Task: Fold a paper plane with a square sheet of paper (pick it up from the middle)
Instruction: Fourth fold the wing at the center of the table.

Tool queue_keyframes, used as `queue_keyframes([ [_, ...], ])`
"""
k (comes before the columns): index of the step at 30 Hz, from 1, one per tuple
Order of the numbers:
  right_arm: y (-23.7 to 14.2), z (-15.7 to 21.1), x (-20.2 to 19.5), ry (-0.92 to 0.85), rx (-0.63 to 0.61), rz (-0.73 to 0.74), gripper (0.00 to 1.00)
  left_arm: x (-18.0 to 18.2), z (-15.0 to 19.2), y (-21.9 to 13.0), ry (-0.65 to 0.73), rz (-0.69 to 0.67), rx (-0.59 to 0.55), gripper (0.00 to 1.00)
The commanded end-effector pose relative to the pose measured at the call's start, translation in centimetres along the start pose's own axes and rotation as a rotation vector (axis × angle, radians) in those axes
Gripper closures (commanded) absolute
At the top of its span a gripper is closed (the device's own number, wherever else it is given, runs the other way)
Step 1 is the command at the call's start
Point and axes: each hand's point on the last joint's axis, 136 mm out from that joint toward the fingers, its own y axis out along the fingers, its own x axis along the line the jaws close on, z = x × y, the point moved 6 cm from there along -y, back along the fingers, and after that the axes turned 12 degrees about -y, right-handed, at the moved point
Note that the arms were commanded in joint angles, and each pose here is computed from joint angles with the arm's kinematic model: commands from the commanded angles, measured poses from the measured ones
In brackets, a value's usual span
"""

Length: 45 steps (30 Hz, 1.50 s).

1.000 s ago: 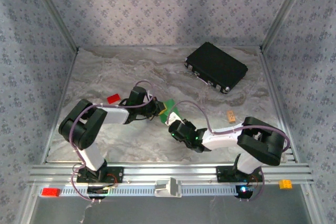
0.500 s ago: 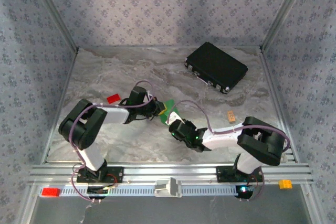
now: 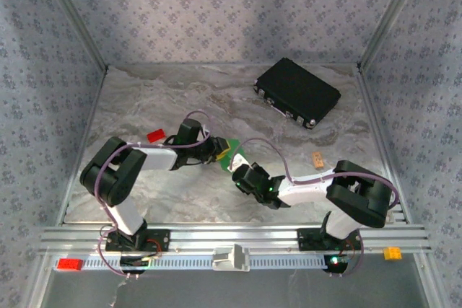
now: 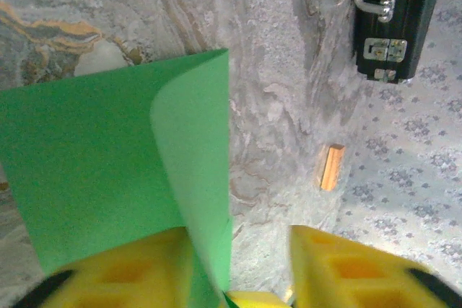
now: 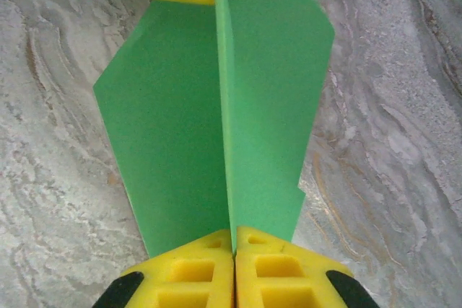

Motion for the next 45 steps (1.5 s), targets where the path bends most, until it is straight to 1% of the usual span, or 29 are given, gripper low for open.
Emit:
queue_keyframes([
  [1,0.4,-0.4,0.1,0.073,-0.008,-0.034,0.92,-1.9,0.1,-1.5,0.05,0.021,-0.053,0.49],
  [4,0.6,-0.2,0.1,0.117,-0.01,-0.058,0.92,-2.2,0.0,-2.4,0.062,0.004,-0.088,0.46],
  [8,0.8,0.0,0.0,0.16,-0.011,-0.092,0.92,-2.2,-0.1,-3.3,0.071,-0.009,-0.119,0.44],
  [16,1.5,0.6,-0.3,0.299,-0.029,-0.188,0.91,-1.9,-0.2,-3.3,0.061,-0.012,-0.119,0.44],
  [23,1.9,1.3,-0.5,0.375,-0.033,-0.246,0.9,-1.7,-0.2,-3.2,0.054,-0.02,-0.115,0.44],
  [28,1.9,1.1,-0.9,0.473,-0.065,-0.347,0.91,-1.8,-0.2,-3.2,0.057,-0.019,-0.114,0.46],
  [31,1.9,0.7,-1.3,0.564,-0.091,-0.457,0.93,-1.8,-0.2,-3.2,0.059,-0.018,-0.113,0.53],
  [34,2.2,0.3,-1.6,0.639,-0.086,-0.551,0.95,-1.6,-0.2,-3.1,0.057,-0.023,-0.112,0.67],
  [37,2.6,0.2,-1.8,0.707,-0.072,-0.622,0.95,-1.6,-0.3,-3.0,0.059,-0.022,-0.111,0.78],
  [42,3.5,0.8,-2.0,0.803,-0.033,-0.677,0.94,-1.5,-0.3,-2.5,0.059,-0.015,-0.088,0.89],
  [45,3.7,1.1,-2.2,0.832,-0.031,-0.678,0.94,-1.5,-0.1,-2.1,0.058,-0.007,-0.074,0.93],
])
